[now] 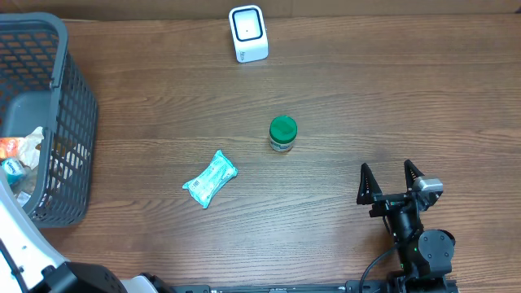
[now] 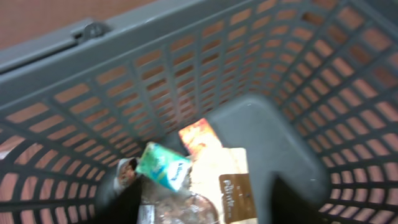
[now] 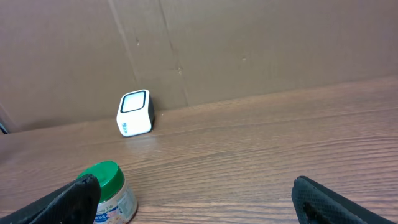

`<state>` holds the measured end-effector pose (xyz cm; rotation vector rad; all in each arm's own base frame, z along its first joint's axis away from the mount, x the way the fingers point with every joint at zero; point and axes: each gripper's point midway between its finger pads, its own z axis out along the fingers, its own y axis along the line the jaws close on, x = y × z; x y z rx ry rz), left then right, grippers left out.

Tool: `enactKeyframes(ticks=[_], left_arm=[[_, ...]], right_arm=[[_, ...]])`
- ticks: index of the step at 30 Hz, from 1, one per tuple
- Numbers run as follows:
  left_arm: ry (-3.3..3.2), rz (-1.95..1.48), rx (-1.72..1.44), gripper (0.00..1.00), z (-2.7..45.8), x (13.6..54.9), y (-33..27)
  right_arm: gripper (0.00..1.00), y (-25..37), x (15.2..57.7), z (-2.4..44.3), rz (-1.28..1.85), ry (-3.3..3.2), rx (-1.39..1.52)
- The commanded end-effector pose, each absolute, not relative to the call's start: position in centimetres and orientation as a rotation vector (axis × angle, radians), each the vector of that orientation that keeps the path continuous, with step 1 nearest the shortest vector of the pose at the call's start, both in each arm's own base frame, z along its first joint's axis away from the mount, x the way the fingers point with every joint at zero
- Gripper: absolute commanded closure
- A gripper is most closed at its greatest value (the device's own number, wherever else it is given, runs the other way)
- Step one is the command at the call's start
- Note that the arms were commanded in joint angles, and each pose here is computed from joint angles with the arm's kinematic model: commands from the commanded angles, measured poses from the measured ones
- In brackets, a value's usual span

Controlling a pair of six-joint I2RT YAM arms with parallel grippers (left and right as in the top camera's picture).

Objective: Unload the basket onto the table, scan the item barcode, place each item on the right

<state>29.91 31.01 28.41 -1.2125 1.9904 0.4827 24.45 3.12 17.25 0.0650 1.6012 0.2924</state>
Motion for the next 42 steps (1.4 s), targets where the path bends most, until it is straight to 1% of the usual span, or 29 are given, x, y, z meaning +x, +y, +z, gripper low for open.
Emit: enactKeyframes(ticks=[1,2,4,10,15,24,27,30,32,33,35,36,37,42], left_arm=[[2.060,0.530,-1.302,0.25,24.3,29.3,32.0],[2.090,0.528,-1.317,0.22,23.0,29.2,32.0],[2.149,0.526,-1.346,0.21,20.4,29.1,32.3],[2.314,0.620,-1.405,0.22,13.8,28.2,34.0],[2.418,0.662,-1.379,0.23,9.9,28.4,34.8],[2.507,0.765,-1.393,0.23,5.8,27.6,35.9],[2.519,0.765,-1.387,0.24,5.1,27.7,36.0],[2.506,0.767,-1.384,0.27,5.1,27.9,36.2],[2.495,0.767,-1.381,0.30,5.2,28.1,36.3],[2.494,0.765,-1.382,0.35,5.2,28.1,36.3],[2.495,0.761,-1.381,0.57,5.1,28.1,36.3],[2.495,0.762,-1.381,0.80,5.1,28.1,36.3],[2.496,0.762,-1.382,0.96,5.1,28.1,36.3],[2.509,0.760,-1.381,0.96,5.2,28.0,36.0]], right_arm=[[0.00,3.2,24.4,17.1,0.296,1.597,0.064],[0.00,3.2,24.4,17.1,0.297,1.597,0.065],[0.00,3.2,24.4,17.1,0.297,1.597,0.065],[0.00,3.2,24.4,17.1,0.297,1.597,0.065],[0.00,3.2,24.4,17.1,0.297,1.597,0.065],[0.00,3.2,24.4,17.1,0.297,1.597,0.065],[0.00,3.2,24.4,17.1,0.297,1.597,0.065],[0.00,3.2,24.4,17.1,0.297,1.597,0.064],[0.00,3.2,24.4,17.1,0.297,1.597,0.064],[0.00,3.2,24.4,17.1,0.297,1.597,0.065],[0.00,3.2,24.4,17.1,0.296,1.597,0.064],[0.00,3.2,24.4,17.1,0.297,1.597,0.065],[0.00,3.2,24.4,17.1,0.296,1.597,0.064],[0.00,3.2,24.4,17.1,0.297,1.597,0.065]])
